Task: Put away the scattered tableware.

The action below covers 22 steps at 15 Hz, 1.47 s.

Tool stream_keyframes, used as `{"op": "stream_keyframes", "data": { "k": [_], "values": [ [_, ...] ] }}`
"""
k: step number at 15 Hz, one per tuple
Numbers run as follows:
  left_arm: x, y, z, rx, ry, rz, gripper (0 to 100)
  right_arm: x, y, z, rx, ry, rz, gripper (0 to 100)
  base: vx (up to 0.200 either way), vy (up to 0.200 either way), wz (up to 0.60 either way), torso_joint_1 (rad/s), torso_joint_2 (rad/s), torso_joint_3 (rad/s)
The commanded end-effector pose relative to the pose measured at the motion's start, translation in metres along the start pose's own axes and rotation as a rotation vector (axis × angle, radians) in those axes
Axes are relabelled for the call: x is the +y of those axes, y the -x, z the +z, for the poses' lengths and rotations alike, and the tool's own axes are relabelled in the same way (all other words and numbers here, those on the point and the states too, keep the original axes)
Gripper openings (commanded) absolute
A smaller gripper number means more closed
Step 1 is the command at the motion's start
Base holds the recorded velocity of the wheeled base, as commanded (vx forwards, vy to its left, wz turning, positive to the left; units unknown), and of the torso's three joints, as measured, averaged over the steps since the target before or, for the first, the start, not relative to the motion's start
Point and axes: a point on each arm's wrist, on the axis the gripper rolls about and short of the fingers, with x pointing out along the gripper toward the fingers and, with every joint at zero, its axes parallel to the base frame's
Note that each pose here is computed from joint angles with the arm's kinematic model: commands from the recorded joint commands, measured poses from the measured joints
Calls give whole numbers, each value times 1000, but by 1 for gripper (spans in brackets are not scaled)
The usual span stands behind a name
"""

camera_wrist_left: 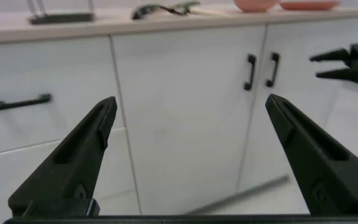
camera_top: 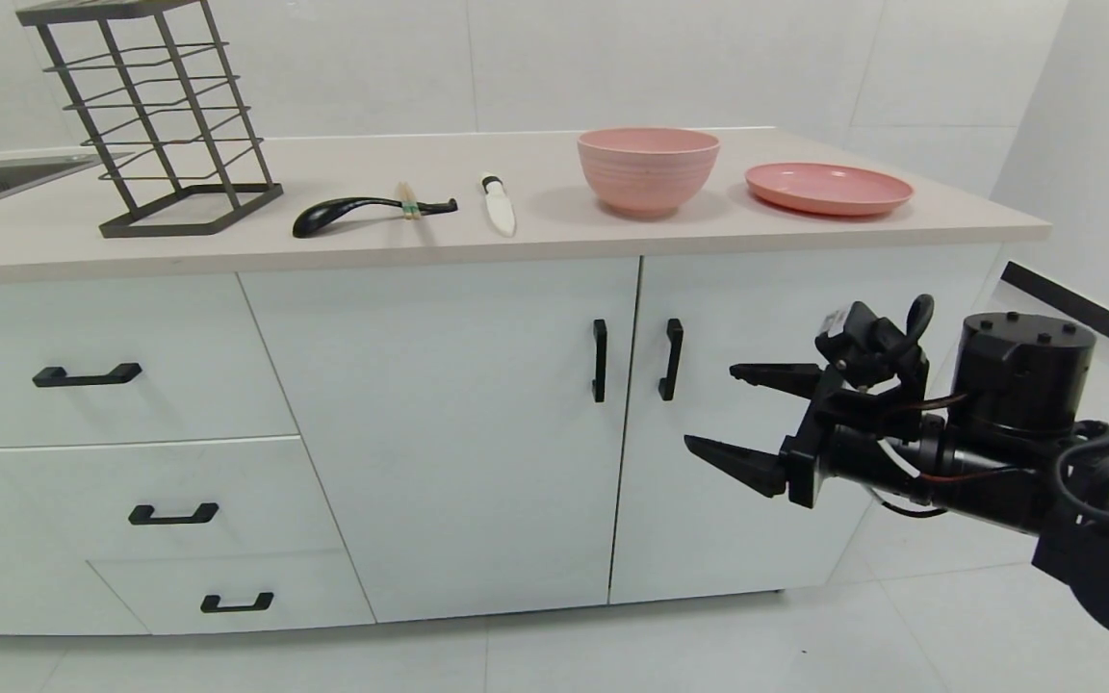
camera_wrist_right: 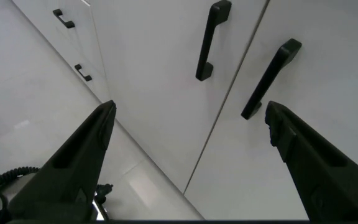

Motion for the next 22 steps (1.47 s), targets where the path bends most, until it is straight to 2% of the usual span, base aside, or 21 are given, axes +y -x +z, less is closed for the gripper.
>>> {"op": "stream_keyframes", "data": {
  "k": [1, 2, 3, 5, 7, 8, 10, 11, 12, 13, 14, 15, 17, 18, 20, 21, 22],
  "values": [
    [7, -37, 1, 219, 63, -153, 100, 0, -2, -2, 6, -2, 5, 100, 0, 0, 0, 0, 0, 0],
    [8, -58, 2, 299, 84, -235, 100, -2, -7, -6, 15, -7, 7, 100, 0, 0, 0, 0, 0, 0],
    [8, -67, 2, 325, 78, -254, 100, -3, -10, -8, 20, -12, 8, 100, 0, 0, 0, 0, 0, 0],
    [7, -102, -1, 385, 38, -307, 100, -8, -18, -12, 29, -15, 4, 100, 0, 0, 0, 0, 0, 0],
    [3, -125, -5, 405, 35, -371, 100, -12, -21, -14, 34, -19, -2, 100, 0, 0, 0, 0, 0, 0],
    [-1, -144, -9, 393, 41, -443, 100, -14, -24, -15, 29, -15, -6, 100, 0, 0, 0, 0, 0, 0],
    [-7, -169, -16, 374, 6, -493, 100, -21, -30, -19, 8, -6, -20, 100, 0, 0, 0, 0, 0, 0],
    [-7, -169, -16, 374, 6, -493, 100, -21, -30, -19, 8, -6, -20, 100, 0, 0, 0, 0, 0, 0],
    [-17, -188, -25, 416, -6, -559, 100, -27, -35, -24, 8, 0, -28, 100, 0, 0, 0, 0, 0, 0],
    [-28, -198, -28, 437, 8, -615, 100, -31, -37, -23, -3, 12, -22, 100, 0, 0, 0, 0, 0, 0],
    [-34, -205, -28, 439, 23, -639, 100, -34, -37, -24, -7, 13, -20, 100, 0, 0, 0, 0, 0, 0],
    [-45, -222, -33, 438, 61, -667, 100, -39, -39, -25, -11, 15, -17, 100, 0, 0, 0, 0, 0, 0],
    [-57, -242, -46, 405, 56, -688, 100, -40, -44, -29, -23, 28, -17, 100, 0, 0, 0, 0, 0, 0],
    [-58, -244, -47, 399, 57, -691, 100, -41, -45, -30, -23, 28, -17, 100, 0, 0, 0, 0, 0, 0],
    [-74, -265, -66, 371, 45, -728, 100, -43, -51, -35, -19, 26, -16, 100, 0, 0, 0, 0, 0, 0],
    [-95, -281, -76, 329, 24, -784, 100, -46, -56, -36, -28, 32, 7, 100, 0, 0, 0, 0, 0, 0],
    [-105, -288, -79, 293, 7, -812, 100, -48, -58, -33, -44, 40, 18, 100, 0, 0, 0, 0, 0, 0]
  ]
}}
